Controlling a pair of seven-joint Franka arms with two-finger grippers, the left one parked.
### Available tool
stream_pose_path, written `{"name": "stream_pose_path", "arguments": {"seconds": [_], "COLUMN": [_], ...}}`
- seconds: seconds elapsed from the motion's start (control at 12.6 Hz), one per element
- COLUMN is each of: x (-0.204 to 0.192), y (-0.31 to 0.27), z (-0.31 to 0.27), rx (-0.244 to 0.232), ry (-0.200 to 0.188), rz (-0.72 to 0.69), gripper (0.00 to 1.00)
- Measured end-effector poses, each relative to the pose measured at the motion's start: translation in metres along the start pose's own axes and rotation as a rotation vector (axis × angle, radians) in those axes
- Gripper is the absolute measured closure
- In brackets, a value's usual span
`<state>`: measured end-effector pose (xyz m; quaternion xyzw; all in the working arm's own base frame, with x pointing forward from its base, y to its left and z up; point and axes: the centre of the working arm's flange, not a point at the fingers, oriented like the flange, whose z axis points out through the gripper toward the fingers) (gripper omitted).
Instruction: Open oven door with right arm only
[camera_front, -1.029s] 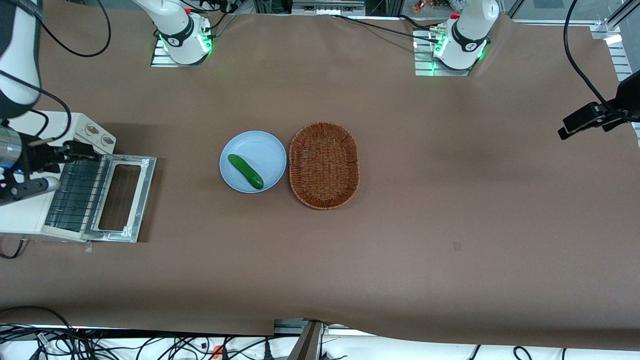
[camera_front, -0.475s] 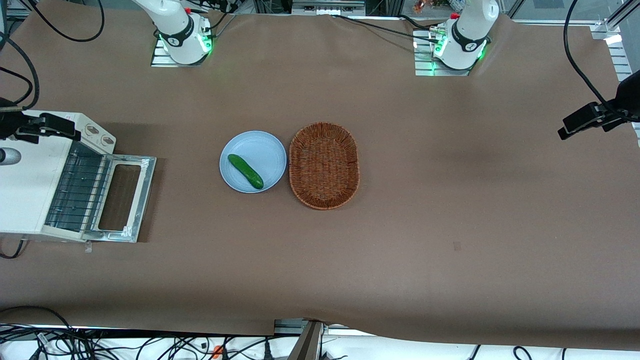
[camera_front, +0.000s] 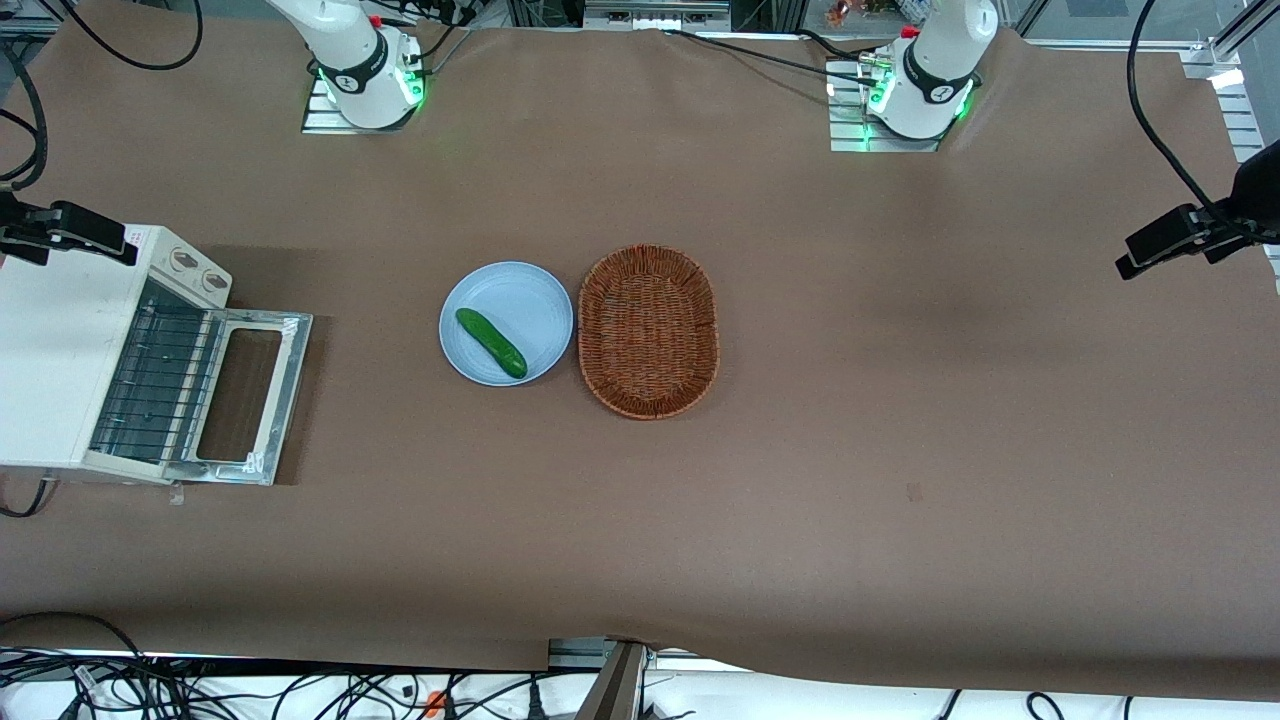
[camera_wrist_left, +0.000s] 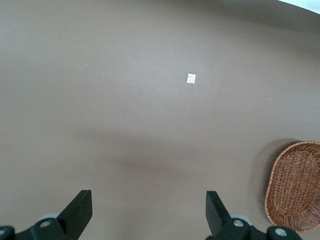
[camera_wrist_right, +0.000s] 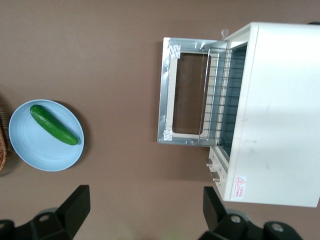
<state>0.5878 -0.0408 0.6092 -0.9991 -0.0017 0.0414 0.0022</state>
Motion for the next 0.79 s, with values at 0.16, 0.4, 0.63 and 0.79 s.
{"name": "stream_pose_path", "arguments": {"seconds": [0.16,0.4,0.63,0.79], "x": [0.0026,0.0050,0.0051,0.0052], "y": [-0.0022,-0.0096,-0.0099,-0.0099], "z": [-0.0010,-0.0017,-0.0018,-0.0018], "rx": [-0.002,-0.002,-0.002,-0.002], "ry": [0.018,0.028,0.029,0.029], "rz": [-0.005,-0.019,-0.019,-0.019], "gripper": [0.00,0.00,0.00,0.00]}}
